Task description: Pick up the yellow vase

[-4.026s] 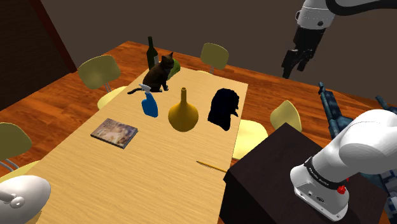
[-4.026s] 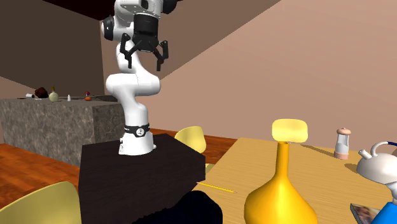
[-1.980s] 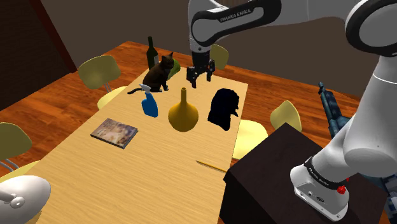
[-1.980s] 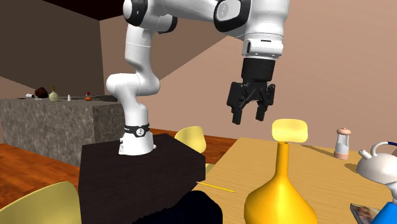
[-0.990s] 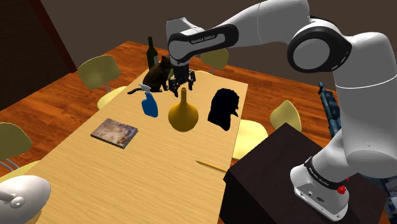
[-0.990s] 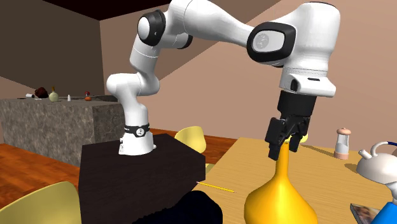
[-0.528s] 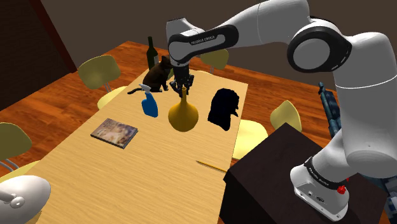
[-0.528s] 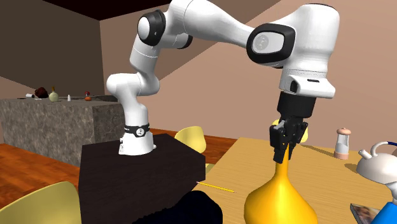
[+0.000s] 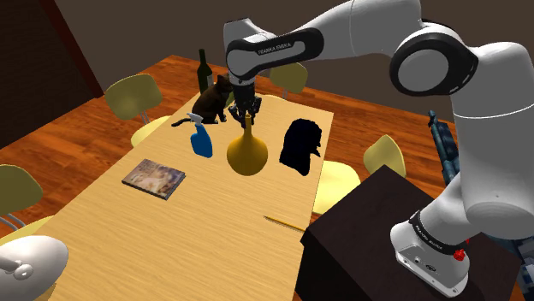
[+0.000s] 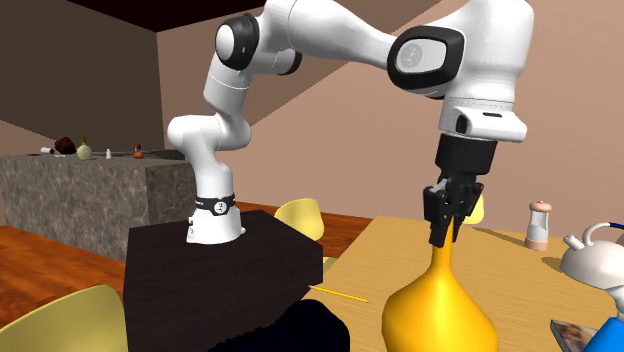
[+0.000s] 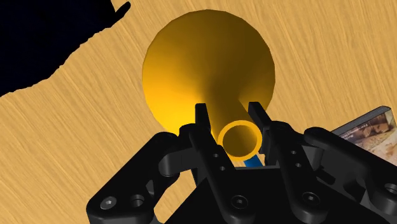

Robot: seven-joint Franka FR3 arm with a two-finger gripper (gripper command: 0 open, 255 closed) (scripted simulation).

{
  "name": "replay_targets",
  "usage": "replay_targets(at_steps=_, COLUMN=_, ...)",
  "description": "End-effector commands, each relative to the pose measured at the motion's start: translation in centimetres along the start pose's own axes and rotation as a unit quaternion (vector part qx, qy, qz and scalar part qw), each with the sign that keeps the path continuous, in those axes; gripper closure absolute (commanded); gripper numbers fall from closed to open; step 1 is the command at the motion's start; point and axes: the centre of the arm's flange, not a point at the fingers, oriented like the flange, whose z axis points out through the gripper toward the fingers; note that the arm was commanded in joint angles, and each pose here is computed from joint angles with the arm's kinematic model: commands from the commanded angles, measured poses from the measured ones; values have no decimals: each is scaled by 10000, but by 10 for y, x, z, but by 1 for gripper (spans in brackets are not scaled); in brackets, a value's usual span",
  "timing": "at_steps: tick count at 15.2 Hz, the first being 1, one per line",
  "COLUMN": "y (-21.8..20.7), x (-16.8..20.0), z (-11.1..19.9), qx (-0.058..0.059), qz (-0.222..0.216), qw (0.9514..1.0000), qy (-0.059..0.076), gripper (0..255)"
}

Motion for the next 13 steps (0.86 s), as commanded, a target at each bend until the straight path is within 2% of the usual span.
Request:
replay_targets(at_steps=1, y=-1, x=0, z=-10, qx=1, qz=0, qw=10000, qy=7, gripper=255)
replay_targets(at_steps=11, y=-1, x=-9, z=-63, qx=1, qz=0, qw=10000, qy=7, gripper=255)
replay_targets(at_steps=13, y=-1, x=-9, z=-63, qx=1, qz=0, qw=10000, qy=7, gripper=255)
